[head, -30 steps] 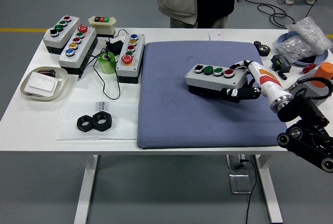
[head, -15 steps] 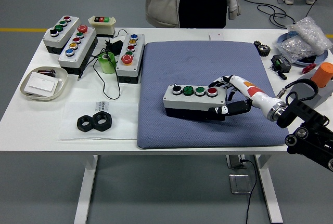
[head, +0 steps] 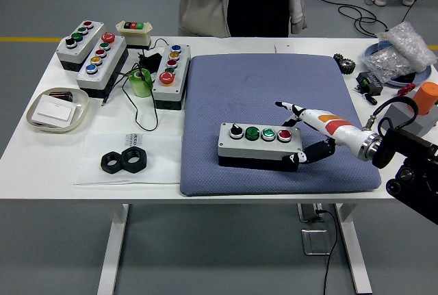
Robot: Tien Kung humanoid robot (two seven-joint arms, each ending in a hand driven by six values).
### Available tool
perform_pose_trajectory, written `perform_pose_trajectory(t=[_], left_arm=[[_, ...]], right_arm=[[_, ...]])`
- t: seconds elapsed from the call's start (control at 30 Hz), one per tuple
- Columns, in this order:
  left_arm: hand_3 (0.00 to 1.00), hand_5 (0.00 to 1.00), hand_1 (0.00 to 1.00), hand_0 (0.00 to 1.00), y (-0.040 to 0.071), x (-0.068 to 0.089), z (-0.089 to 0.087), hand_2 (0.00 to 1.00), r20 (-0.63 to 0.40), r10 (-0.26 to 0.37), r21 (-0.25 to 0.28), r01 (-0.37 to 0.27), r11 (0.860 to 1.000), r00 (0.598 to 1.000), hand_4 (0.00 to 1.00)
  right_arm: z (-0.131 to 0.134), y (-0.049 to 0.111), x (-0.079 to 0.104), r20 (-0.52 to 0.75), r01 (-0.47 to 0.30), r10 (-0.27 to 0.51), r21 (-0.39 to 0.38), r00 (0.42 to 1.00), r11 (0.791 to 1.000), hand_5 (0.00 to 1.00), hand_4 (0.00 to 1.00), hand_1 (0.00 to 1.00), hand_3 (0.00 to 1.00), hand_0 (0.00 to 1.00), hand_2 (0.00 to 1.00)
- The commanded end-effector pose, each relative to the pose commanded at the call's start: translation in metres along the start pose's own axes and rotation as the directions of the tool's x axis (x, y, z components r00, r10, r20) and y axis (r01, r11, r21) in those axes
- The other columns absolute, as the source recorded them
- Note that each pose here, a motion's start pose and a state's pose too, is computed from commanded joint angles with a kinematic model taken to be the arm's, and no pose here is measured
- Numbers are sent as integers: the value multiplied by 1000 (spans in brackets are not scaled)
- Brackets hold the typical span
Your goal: Pick up the button,place it on the desk,press the button,press the button
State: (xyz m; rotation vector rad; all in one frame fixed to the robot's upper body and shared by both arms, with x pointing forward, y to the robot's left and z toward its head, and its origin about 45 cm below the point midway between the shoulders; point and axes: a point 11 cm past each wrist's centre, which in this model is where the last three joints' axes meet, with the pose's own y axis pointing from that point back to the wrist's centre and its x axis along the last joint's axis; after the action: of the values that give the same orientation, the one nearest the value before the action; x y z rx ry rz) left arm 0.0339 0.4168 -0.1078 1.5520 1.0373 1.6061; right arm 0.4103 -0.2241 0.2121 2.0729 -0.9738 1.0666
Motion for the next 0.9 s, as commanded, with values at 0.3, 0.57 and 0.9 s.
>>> perform_pose_trajectory(t=[0.3, 0.57, 0.9], left_arm=[[781, 998, 789, 750, 0, 0, 1, 865, -2, 0, -2, 0, 1000, 1000, 553], [783, 998, 789, 750, 0, 0, 0, 865, -3, 0, -1, 0, 1000, 1000, 552], [783, 998, 788, 750, 0, 1, -2, 864, 3, 2, 4, -2, 1000, 1000, 552]], right_arm=[[-3, 1, 6, -19, -16, 17, 10, 1000, 1000, 2, 882, 818, 998, 937, 922], [-18, 16, 35, 25, -93, 93, 31, 995, 995, 2, 887, 827, 998, 946, 934], [-24, 30, 48, -54, -221, 221, 21, 974, 975, 2, 679, 172, 770, 431, 285]])
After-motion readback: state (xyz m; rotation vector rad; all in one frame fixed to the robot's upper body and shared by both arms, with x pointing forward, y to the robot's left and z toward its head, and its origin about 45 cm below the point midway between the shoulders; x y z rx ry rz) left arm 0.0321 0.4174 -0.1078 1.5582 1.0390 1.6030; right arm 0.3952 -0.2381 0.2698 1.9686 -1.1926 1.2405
